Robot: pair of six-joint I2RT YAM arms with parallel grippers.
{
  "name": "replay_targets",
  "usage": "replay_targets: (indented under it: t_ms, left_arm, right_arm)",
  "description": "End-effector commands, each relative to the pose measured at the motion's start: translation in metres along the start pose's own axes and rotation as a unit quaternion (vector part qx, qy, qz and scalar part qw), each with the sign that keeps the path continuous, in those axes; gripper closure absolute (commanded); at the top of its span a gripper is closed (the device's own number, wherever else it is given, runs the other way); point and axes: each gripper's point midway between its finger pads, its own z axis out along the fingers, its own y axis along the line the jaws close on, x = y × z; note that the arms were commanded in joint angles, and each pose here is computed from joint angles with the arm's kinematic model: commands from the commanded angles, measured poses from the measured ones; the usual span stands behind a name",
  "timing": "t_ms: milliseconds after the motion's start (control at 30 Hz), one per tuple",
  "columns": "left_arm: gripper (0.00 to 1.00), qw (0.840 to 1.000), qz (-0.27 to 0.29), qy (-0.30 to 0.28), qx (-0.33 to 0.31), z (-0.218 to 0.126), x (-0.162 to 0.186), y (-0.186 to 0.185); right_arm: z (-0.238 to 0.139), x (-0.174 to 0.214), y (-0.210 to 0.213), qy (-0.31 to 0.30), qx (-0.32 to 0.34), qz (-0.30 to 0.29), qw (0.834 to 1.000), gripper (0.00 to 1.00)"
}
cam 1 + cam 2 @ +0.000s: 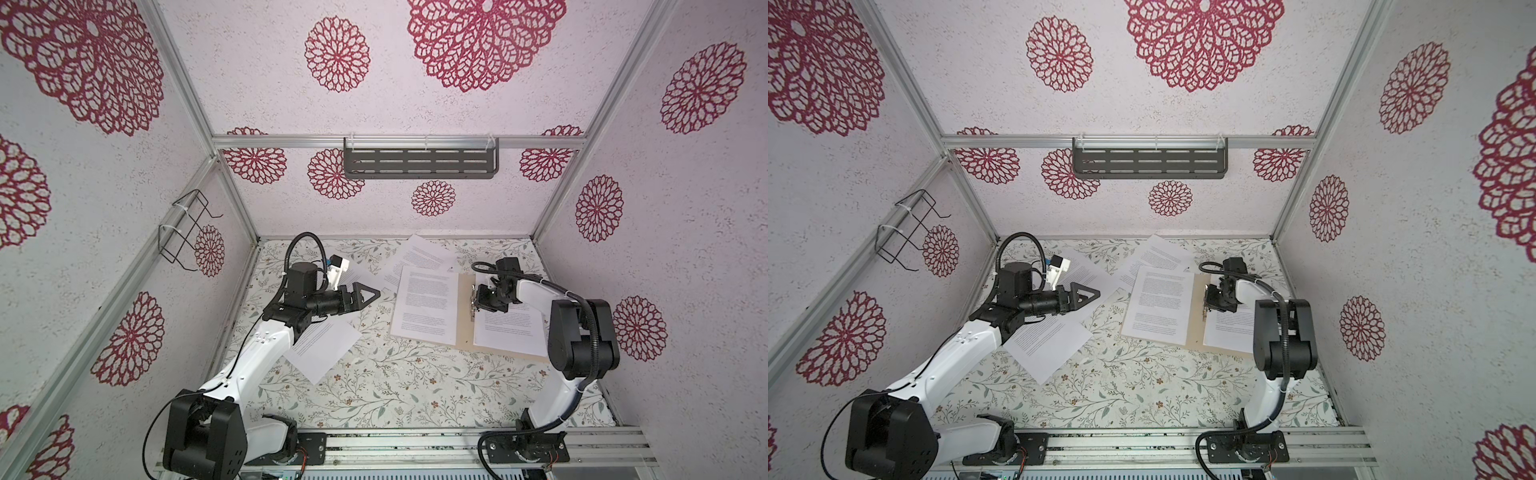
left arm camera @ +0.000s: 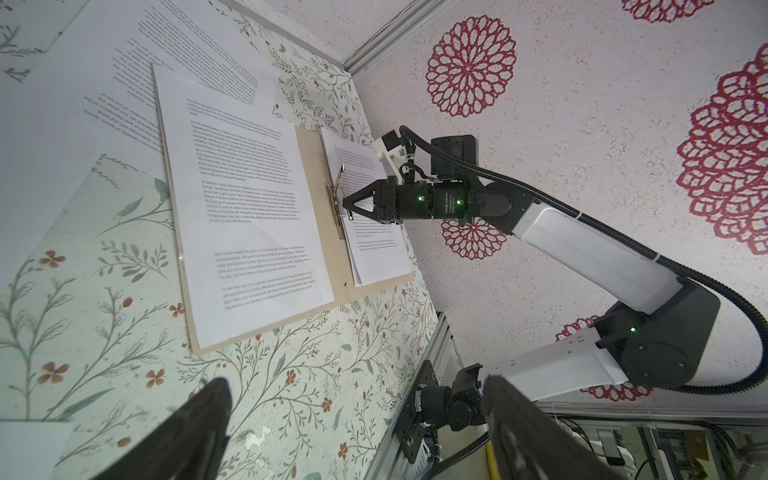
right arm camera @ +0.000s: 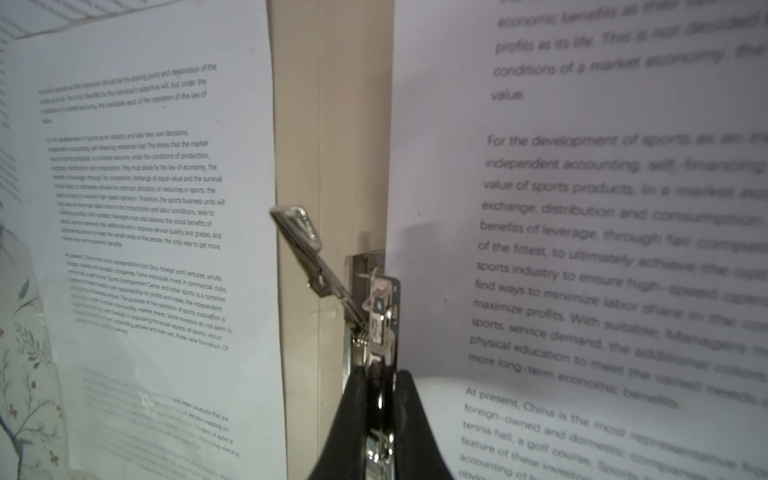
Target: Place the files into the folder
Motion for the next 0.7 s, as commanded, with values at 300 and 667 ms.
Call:
replay_targets:
  t_ms: [300, 667]
  left_arm:
    - [0.03, 0.999, 0.015, -0.006, -0.028, -0.003, -0.006, 0.006]
    - [0.03, 0.999, 0.019, -0.009, -0.050, -0.005, -0.007, 0.013]
  right_arm:
    - [-0.032, 0.046, 0.036, -0.008, -0.061, -0.029, 0.998, 0.99]
    - [-0.025, 0.078, 0.044, 0.005, -0.067, -0.040, 0.997, 0.96]
